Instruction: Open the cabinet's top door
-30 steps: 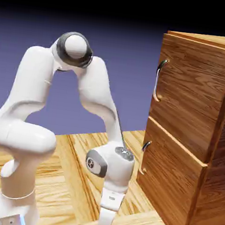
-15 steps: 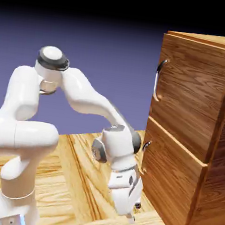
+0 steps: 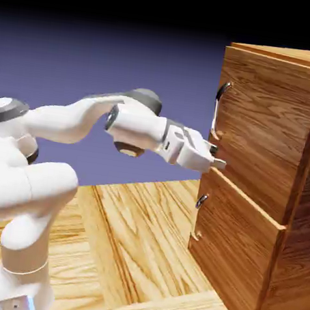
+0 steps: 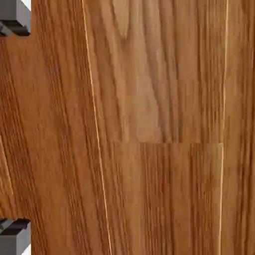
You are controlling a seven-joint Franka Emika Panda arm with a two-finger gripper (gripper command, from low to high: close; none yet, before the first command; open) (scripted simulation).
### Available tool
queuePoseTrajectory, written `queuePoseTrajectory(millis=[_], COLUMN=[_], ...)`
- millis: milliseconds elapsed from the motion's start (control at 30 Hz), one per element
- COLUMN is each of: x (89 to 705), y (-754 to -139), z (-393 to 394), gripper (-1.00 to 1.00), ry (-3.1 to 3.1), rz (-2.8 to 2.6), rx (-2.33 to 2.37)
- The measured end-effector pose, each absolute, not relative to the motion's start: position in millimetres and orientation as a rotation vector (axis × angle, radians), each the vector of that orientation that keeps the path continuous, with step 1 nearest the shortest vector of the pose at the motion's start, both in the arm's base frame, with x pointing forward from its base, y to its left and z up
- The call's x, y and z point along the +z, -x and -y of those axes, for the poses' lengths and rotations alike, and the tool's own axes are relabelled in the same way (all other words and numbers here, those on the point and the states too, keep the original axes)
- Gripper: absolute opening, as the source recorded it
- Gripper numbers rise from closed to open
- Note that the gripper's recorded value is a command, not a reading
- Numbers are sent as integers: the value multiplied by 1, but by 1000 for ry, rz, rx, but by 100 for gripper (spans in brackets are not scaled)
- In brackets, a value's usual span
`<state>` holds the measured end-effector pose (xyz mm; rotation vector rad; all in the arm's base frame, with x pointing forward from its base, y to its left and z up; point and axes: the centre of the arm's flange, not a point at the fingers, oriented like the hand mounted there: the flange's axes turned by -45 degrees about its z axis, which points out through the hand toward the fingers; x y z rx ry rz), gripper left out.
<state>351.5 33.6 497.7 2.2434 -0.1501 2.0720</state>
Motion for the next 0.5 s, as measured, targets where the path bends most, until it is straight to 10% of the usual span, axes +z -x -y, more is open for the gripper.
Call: queuePoseTrajectory(millis=[233, 267, 500], x=[516, 516, 516], y=[-381, -391, -347], z=[-55, -53, -31], gripper=[0, -100, -100], ry=[-2192, -2194, -2268], rz=[59, 60, -110], rx=[2195, 2194, 2269])
